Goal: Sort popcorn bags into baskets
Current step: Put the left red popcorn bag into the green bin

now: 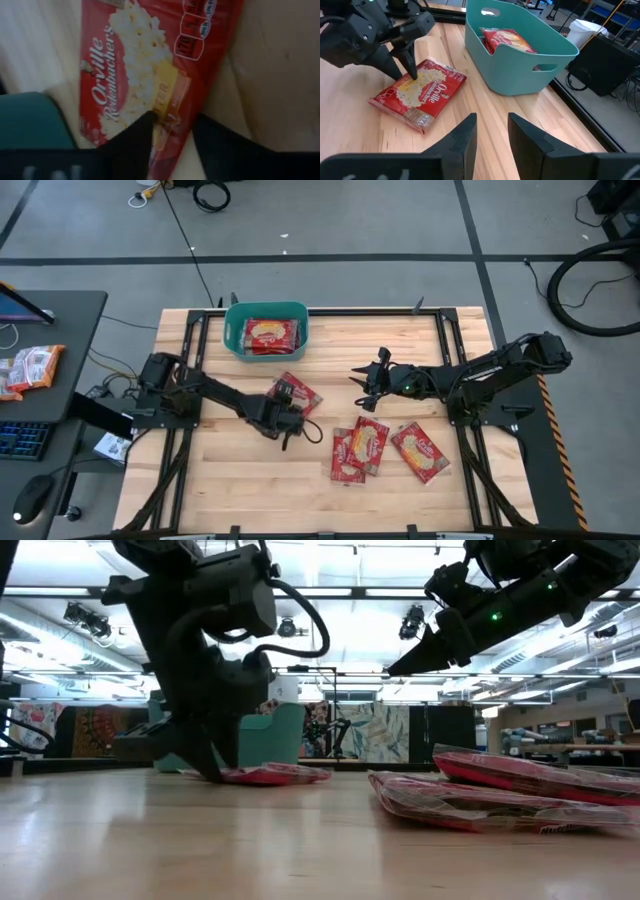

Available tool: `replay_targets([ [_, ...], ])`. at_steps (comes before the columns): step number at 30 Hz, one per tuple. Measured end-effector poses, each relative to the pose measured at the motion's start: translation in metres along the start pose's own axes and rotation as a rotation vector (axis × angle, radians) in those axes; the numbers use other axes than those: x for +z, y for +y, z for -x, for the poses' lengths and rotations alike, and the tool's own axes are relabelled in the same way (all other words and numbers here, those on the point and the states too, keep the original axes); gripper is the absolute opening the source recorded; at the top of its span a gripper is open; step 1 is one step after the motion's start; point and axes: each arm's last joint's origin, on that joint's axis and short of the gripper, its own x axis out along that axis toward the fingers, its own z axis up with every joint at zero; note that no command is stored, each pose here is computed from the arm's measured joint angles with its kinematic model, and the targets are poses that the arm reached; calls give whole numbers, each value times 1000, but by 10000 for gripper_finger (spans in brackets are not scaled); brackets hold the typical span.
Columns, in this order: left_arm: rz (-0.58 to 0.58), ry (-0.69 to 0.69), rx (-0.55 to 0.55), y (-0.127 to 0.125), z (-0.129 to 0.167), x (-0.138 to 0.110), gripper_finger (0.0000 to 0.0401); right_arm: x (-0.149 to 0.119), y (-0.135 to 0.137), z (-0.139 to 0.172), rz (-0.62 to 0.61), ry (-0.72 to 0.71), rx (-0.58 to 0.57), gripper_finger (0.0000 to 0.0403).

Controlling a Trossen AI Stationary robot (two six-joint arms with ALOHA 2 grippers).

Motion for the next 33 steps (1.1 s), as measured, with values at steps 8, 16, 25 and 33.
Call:
replay_targets([
  [8, 34, 15, -14, 6, -5, -1, 10, 0, 0, 0, 0, 0, 3, 114],
  [16, 57, 98, -62, 27, 21, 9, 4, 0, 0, 0, -1, 0, 2, 114],
  [25, 199, 90, -33, 81, 81, 1, 2, -1, 0, 0, 2, 8, 3, 114],
  [33, 365, 52, 104, 130, 129, -36, 1, -1, 0, 0, 2, 8, 2, 114],
])
